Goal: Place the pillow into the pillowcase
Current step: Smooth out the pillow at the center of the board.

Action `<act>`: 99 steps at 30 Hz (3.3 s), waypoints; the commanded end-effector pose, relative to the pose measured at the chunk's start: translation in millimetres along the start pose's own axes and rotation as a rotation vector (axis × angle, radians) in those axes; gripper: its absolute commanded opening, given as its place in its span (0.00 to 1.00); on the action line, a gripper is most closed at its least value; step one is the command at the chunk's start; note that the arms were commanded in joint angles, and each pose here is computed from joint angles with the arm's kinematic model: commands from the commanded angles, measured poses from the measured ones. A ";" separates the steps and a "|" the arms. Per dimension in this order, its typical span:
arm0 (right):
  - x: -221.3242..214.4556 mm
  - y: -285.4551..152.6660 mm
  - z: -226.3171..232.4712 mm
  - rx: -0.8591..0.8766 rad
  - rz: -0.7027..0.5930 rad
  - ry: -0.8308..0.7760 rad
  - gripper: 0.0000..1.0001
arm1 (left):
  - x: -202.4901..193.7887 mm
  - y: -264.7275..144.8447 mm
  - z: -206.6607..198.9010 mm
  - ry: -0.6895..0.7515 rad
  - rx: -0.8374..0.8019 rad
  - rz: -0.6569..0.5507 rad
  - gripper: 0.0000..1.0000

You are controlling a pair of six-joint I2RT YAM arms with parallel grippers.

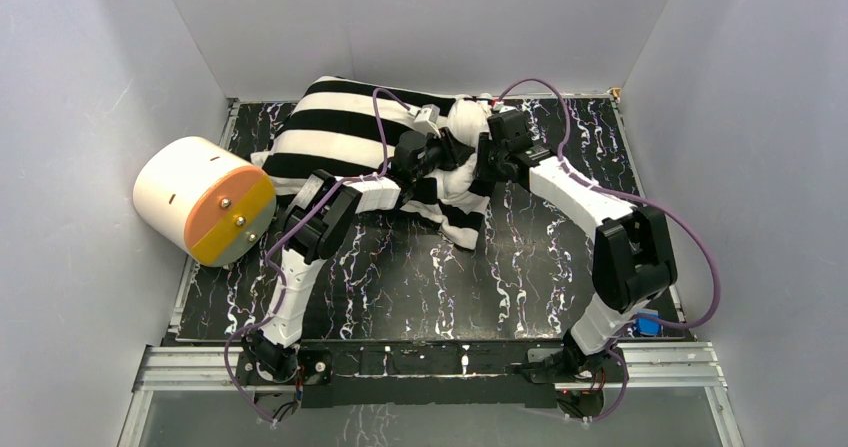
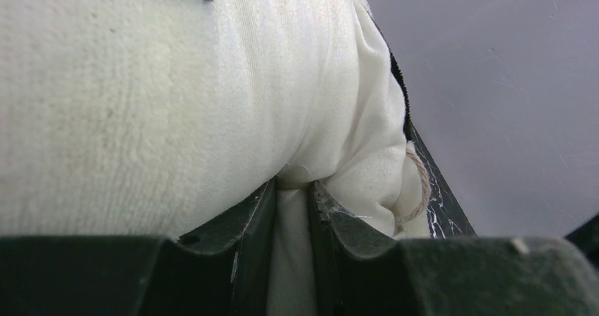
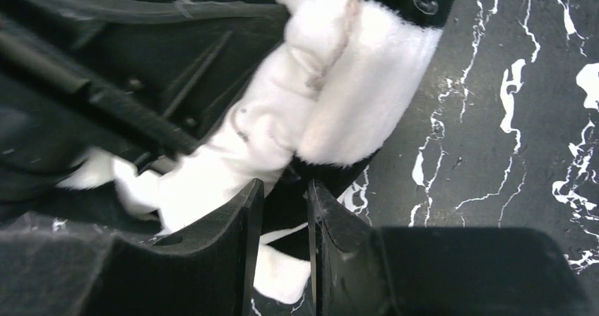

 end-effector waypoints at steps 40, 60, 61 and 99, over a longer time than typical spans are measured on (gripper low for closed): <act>34.2 -46.0 41.7 1.149 -0.196 -0.015 0.00 | -178.3 -68.8 83.0 -0.202 0.350 0.614 0.24; 55.1 -88.7 12.6 0.581 -0.307 0.112 0.00 | 15.7 -99.8 -56.1 0.086 -0.029 0.264 0.48; 56.7 -96.7 15.2 0.597 -0.317 0.115 0.00 | 31.2 -107.6 -68.1 0.121 -0.060 0.228 0.50; 138.5 -268.9 77.5 0.862 -0.504 0.413 0.00 | 23.6 -222.4 -225.2 1.926 -0.473 -0.182 0.73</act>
Point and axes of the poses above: each gripper's point midway between its finger pads, its own y axis out along the fingers, its own z axis along the line the jaws close on, x = y × z, the point moved 7 cm from there along -y, back along the fingers, and after that the axes turned 6 degrees about y, right-handed, at the moved point
